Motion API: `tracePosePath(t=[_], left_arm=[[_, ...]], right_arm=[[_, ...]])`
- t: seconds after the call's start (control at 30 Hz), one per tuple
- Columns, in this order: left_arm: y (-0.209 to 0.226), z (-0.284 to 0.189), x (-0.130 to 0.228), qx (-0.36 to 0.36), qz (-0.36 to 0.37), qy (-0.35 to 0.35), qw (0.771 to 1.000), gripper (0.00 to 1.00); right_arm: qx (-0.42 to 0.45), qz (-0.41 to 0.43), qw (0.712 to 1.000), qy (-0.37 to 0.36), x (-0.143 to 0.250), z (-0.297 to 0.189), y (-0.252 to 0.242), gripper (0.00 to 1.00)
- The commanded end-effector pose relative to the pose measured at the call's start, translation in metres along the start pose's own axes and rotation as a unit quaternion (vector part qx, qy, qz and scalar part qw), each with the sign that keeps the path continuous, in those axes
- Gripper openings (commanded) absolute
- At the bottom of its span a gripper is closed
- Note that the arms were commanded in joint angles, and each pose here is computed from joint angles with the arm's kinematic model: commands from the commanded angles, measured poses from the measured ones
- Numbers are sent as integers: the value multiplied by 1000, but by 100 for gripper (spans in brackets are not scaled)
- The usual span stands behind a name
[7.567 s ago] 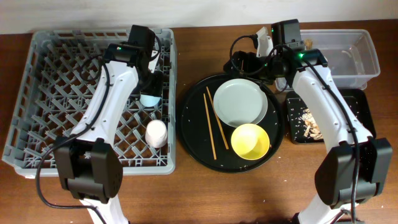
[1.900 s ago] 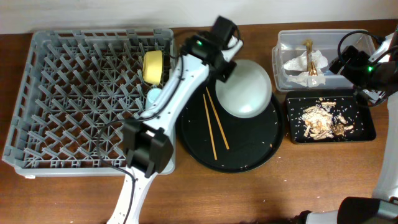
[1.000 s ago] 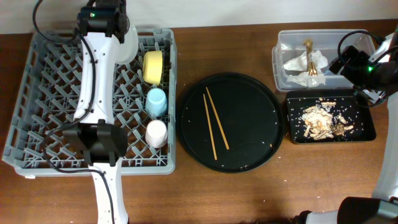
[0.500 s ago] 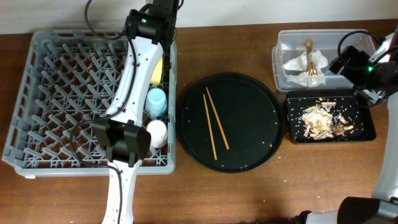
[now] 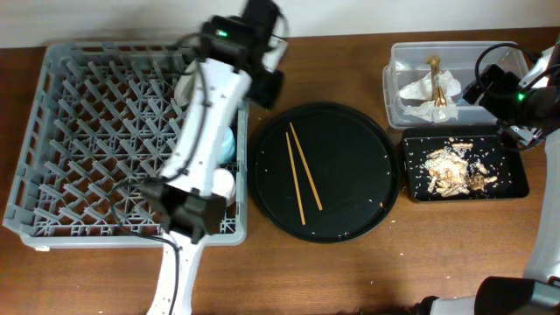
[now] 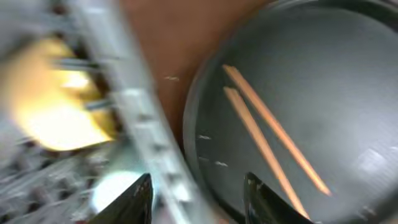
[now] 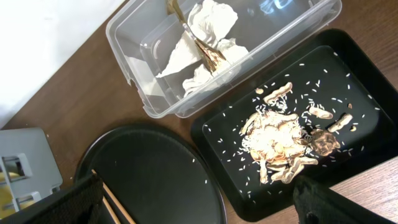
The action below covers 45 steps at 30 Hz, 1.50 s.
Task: Sort waste into correct bins and load items into the dishwasher rack
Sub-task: 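Pick one wooden chopstick from the tray and insert it in the rack, then pick the second chopstick and insert it in the rack with left gripper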
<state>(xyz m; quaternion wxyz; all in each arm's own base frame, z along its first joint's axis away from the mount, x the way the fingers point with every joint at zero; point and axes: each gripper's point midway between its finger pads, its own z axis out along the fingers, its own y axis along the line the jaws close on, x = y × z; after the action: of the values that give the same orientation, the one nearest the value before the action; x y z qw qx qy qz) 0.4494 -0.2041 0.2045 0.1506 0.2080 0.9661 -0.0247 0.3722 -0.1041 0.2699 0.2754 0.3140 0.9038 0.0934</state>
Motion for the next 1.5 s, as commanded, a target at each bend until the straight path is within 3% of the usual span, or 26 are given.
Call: tracePosePath(t=[0.0,0.07,0.13,0.33,0.47,0.5,0.53,0.63,0.77,0.83,0.87,1.03,1.1,1.17,1.23,1.3,1.47], left_arm=[[-78,6,18,50,40,30,998,46],[-104,54,36,49,26,75,996,36],[-116,107,62,42,8,115,992,35],[-125,167,86,36,-44,122,991,36],[-125,186,99,35,-57,134,989,36],[-126,190,100,38,-58,138,988,23],[-125,190,101,39,-59,140,988,0],[-126,182,93,40,-56,134,989,0],[-130,128,46,58,-18,83,995,0],[-105,60,5,55,-16,21,998,0],[-66,16,-6,33,-46,-8,998,0],[83,-78,7,-23,-130,-73,989,0],[124,-78,50,-70,-167,-15,983,0],[140,-49,100,-66,-200,80,974,0],[137,-4,123,-55,-164,141,975,0],[137,52,144,-47,-131,171,975,0],[142,70,167,-68,-122,203,969,0]], right_arm=[[2,6,1000,0,0,1,-2,98],[2,6,1000,0,0,1,-2,98],[2,6,1000,0,0,1,-2,98],[2,6,1000,0,0,1,-2,98],[2,6,1000,0,0,1,-2,98],[2,6,1000,0,0,1,-2,98],[2,6,1000,0,0,1,-2,98],[2,6,1000,0,0,1,-2,99],[2,6,1000,0,0,1,-2,98],[2,6,1000,0,0,1,-2,99],[2,6,1000,0,0,1,-2,98],[2,6,1000,0,0,1,-2,98],[2,6,1000,0,0,1,-2,99],[2,6,1000,0,0,1,-2,99],[2,6,1000,0,0,1,-2,98],[2,6,1000,0,0,1,-2,98],[2,6,1000,0,0,1,-2,98]])
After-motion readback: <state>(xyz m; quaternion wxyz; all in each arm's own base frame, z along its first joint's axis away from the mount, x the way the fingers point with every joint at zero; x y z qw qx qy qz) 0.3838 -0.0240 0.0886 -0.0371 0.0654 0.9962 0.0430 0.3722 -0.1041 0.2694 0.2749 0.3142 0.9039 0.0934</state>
